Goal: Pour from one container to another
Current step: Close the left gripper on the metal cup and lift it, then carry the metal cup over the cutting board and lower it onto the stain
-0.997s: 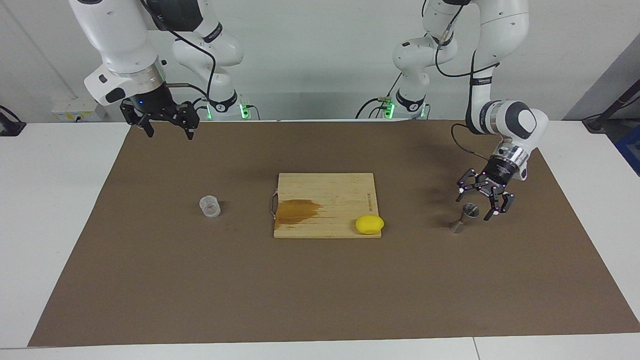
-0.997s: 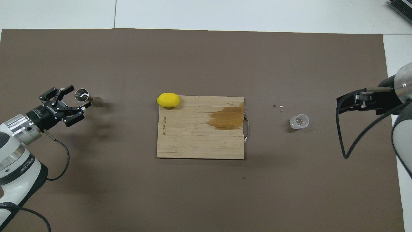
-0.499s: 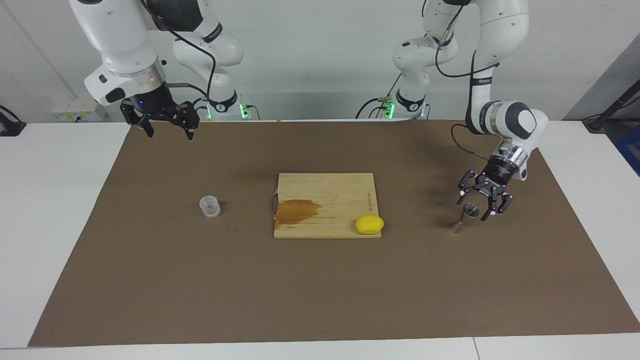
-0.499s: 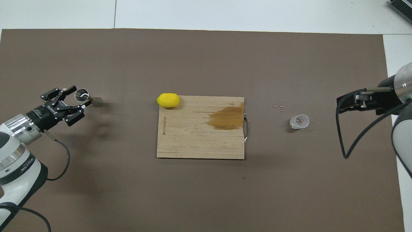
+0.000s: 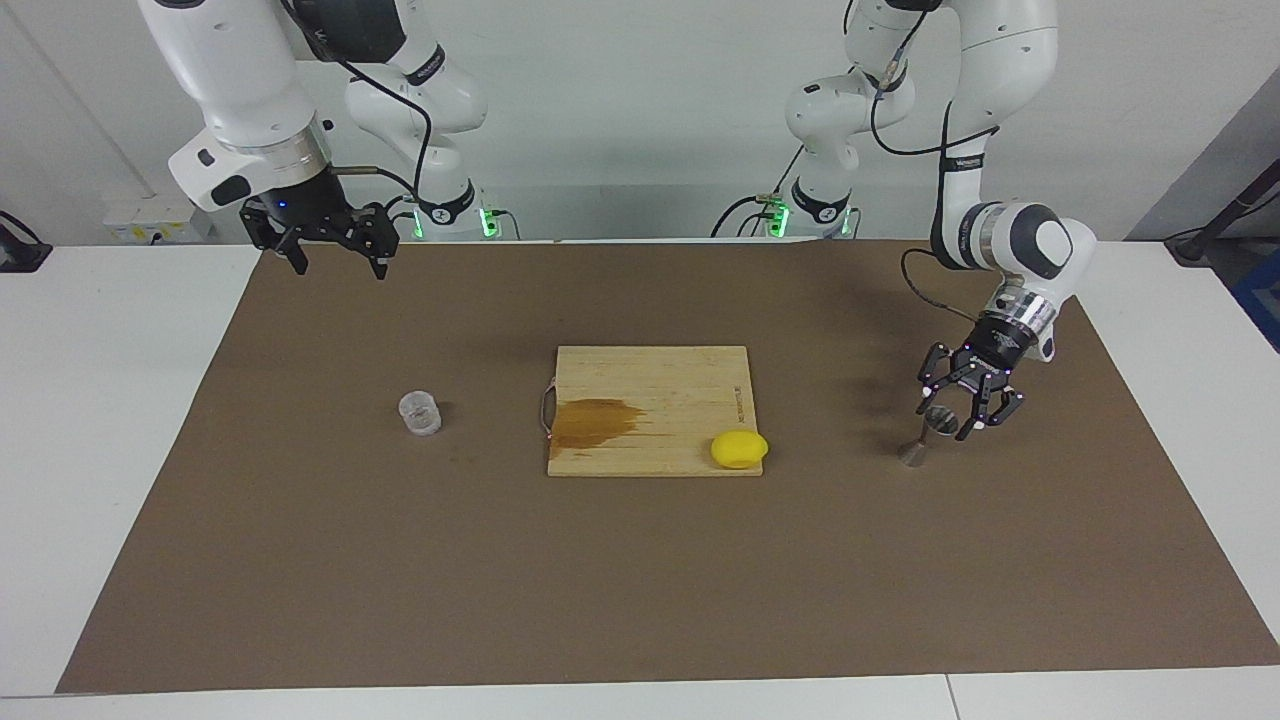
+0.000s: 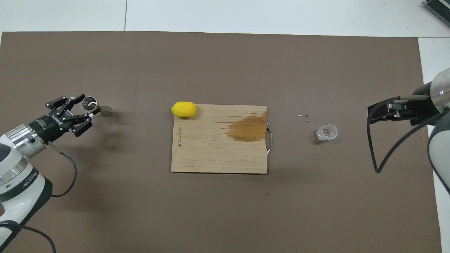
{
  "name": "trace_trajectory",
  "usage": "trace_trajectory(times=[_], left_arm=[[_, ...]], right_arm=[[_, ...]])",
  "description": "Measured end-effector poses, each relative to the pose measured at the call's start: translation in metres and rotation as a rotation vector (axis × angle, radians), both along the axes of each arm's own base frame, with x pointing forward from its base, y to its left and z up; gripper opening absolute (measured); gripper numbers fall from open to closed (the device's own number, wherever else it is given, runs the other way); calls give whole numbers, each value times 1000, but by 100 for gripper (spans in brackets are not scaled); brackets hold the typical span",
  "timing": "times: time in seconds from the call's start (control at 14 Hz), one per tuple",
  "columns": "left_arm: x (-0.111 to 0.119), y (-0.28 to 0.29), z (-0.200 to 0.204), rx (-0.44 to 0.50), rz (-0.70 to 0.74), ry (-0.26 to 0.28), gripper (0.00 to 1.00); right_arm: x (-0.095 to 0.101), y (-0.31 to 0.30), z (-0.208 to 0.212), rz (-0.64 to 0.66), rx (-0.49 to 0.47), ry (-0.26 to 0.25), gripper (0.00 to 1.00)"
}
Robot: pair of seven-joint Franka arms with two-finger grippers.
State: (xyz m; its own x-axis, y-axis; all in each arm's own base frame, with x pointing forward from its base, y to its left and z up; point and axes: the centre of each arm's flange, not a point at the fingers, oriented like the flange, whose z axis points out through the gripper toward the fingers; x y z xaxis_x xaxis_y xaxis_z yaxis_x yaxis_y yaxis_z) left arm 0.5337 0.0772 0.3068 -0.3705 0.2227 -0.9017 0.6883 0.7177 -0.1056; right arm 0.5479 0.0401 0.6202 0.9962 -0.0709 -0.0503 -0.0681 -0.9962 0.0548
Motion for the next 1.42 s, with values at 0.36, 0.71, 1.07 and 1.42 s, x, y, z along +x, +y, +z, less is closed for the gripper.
trace_trajectory(times=[0.36,0.71,1.07,1.42], left_arm=[[1,-1,0,3,-5,-5,52],[22,-48,31,-48,-138,-89,52],[20,-147,81,-89,-311,-141,52],[-1,-260,94,-121,-426,-50,52]], right_arm=[[0,0,0,0,0,0,100],[0,0,0,0,0,0,100],[0,0,0,0,0,0,100],[0,0,0,0,0,0,100]])
